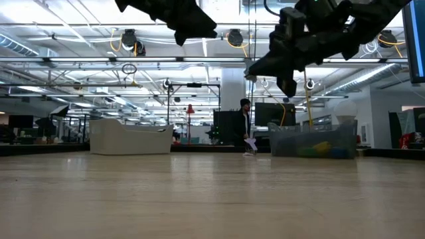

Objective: Pick and place Stapler, Stapler remover, tape
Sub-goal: Put the light blue staple remover into the grey bin

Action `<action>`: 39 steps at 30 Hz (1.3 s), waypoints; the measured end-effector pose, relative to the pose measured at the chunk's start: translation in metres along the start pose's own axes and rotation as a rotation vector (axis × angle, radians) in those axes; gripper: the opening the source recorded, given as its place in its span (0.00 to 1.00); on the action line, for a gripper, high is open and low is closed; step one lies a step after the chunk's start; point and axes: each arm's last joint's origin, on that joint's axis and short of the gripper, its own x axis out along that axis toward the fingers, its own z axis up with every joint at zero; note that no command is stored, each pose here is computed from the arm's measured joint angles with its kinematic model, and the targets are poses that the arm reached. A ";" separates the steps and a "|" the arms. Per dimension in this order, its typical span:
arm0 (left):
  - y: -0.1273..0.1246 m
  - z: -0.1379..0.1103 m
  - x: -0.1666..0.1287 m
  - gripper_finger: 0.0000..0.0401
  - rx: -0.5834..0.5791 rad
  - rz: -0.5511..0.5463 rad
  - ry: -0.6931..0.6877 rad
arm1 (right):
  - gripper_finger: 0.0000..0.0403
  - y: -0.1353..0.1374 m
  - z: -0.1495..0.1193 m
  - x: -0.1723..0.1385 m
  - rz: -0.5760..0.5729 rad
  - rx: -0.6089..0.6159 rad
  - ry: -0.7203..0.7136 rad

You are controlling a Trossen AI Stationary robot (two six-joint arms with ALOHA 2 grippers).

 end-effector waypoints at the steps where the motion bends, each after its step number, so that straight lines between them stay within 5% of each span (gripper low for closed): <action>1: -0.001 0.000 0.000 0.33 0.005 0.024 0.004 | 0.00 -0.001 0.000 0.002 -0.011 -0.014 -0.007; 12: -0.011 -0.018 0.033 0.33 0.007 0.083 0.082 | 0.00 0.007 0.030 0.020 -0.091 -0.204 -0.071; 18: -0.010 -0.018 0.035 0.33 0.015 0.168 0.079 | 0.00 0.004 0.029 0.025 -0.140 -0.203 -0.028; 39: -0.006 -0.024 0.043 0.33 0.018 0.216 0.098 | 0.00 0.011 0.051 0.047 -0.126 -0.253 -0.034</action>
